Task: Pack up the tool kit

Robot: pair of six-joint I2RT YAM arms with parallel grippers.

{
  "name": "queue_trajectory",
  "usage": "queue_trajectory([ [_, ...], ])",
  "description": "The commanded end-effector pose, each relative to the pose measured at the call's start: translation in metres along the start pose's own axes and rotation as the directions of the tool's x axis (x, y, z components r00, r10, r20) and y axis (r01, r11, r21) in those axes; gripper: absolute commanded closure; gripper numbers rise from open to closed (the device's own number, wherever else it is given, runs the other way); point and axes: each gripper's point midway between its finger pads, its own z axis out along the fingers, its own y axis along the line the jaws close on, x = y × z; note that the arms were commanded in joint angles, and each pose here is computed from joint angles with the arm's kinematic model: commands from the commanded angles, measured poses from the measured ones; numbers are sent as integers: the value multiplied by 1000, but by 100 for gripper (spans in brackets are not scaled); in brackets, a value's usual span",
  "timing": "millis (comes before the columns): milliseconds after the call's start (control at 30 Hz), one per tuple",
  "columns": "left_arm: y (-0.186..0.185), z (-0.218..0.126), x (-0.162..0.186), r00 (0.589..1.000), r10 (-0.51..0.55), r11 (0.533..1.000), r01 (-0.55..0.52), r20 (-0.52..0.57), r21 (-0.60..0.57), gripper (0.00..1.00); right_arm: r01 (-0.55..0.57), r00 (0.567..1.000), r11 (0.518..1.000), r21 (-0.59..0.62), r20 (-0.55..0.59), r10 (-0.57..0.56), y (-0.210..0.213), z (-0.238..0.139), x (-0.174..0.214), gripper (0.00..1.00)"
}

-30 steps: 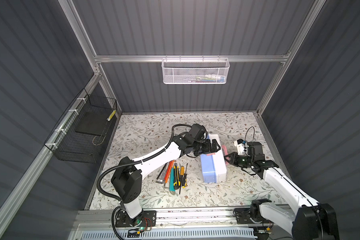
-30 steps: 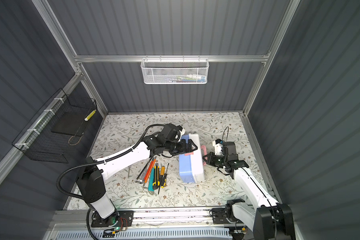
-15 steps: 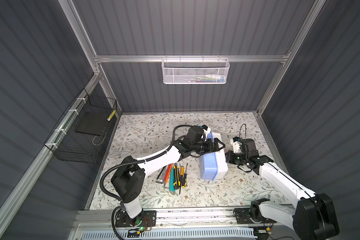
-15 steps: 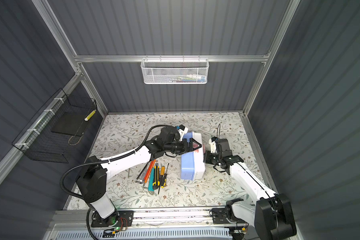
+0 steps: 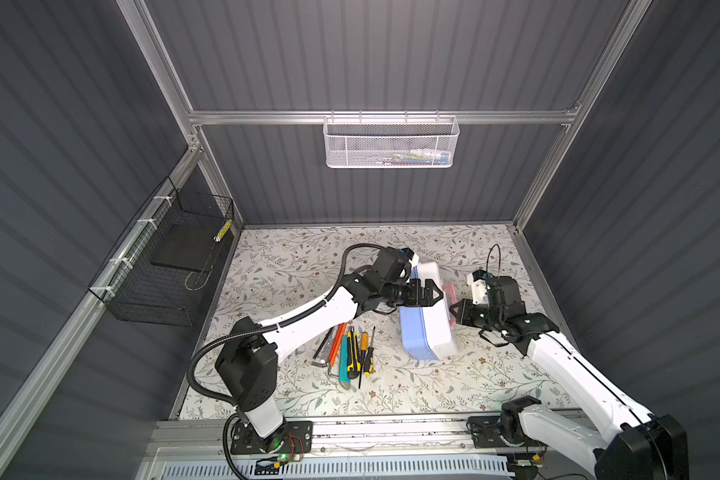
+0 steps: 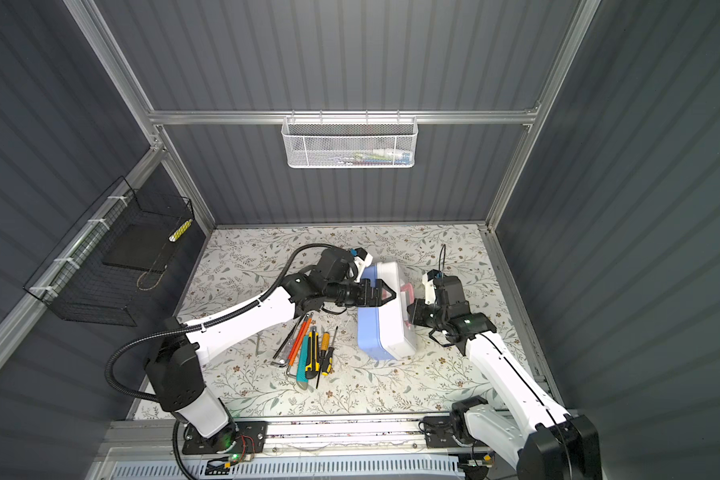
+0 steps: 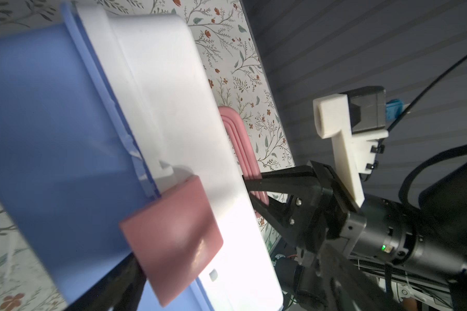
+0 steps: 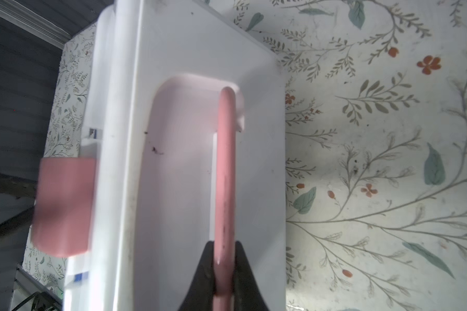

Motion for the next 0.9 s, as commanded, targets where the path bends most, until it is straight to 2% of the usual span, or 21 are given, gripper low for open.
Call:
queue_trajectory([
  [0,11,-36,-10,995,77,996,-73,61,-58,2,19,997,995,-95,71,-13,30,-20,-25,100],
  [200,39,-68,-9,990,47,993,-32,136,-113,6,-24,998,989,-147,61,33,44,-17,-22,100],
  [467,77,-64,22,993,8,983,13,117,-183,11,-52,999,993,-103,5,52,46,9,-10,100],
  [633,106,-60,35,995,7,961,21,101,-276,13,-75,997,987,-145,5,77,53,9,-12,100],
  [733,124,-58,42,996,-3,942,34,92,-333,23,-79,996,980,-181,16,83,59,-1,-18,100],
  [867,137,-50,45,995,-9,944,40,96,-328,31,-122,992,955,-270,-9,124,62,-13,-21,100],
])
